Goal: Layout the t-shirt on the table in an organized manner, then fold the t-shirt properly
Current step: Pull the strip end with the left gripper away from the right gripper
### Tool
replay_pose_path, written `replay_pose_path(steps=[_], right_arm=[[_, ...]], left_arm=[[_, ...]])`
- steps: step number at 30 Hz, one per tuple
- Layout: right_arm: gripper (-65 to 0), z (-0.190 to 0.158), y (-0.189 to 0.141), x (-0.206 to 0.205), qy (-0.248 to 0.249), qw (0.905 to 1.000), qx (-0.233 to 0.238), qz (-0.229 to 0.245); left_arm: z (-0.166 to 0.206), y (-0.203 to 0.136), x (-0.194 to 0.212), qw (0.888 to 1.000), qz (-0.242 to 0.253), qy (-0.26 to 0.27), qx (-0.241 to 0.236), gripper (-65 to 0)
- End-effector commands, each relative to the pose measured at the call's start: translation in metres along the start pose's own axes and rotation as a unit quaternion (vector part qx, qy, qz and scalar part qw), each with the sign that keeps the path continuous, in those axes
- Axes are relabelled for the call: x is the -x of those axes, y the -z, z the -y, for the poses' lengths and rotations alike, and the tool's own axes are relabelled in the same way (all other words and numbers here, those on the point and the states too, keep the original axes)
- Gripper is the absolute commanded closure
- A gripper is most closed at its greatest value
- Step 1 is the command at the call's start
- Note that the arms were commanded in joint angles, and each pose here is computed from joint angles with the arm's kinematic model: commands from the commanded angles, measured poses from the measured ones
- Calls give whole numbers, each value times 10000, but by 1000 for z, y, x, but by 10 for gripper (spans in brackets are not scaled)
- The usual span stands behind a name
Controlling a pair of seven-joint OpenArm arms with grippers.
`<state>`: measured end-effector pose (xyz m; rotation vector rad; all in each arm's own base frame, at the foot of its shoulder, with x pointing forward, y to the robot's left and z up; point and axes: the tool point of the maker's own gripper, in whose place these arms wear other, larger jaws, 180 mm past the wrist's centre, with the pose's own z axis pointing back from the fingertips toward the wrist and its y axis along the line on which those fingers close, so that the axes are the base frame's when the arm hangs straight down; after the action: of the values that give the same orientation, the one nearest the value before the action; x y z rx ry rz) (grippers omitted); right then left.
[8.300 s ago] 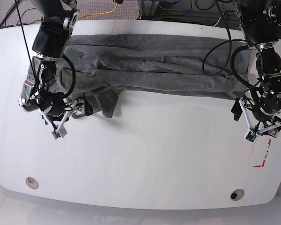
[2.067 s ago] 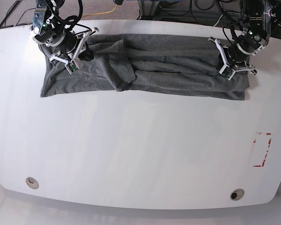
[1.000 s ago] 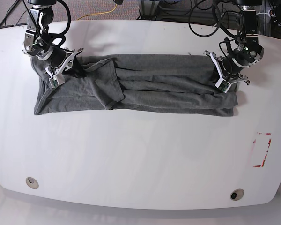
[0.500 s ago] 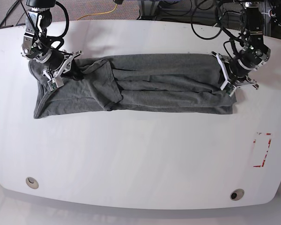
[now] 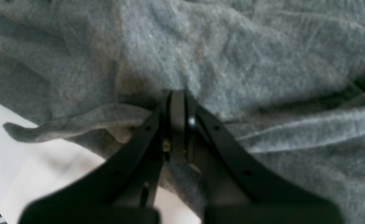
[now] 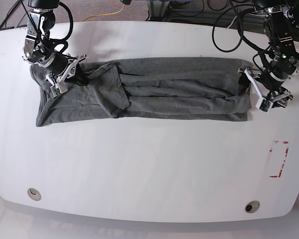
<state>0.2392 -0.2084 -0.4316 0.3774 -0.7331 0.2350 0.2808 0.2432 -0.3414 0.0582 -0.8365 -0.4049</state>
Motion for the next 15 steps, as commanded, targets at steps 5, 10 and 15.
replay_pose_path(steps=[5,10,15], right_arm=[[-2,6,0,22,-31,9984,236,-510],[-3,6,1,22,-25,9984,232,-507],[-3,5,1,22,-22,9985,222,-508]], left_arm=[[-11,6,-12,9974,364,-600,193,-589],[-13,15,-8,9962,289,-782,248,-586],[-13,21,-6,9951,266,-906,294,-586]])
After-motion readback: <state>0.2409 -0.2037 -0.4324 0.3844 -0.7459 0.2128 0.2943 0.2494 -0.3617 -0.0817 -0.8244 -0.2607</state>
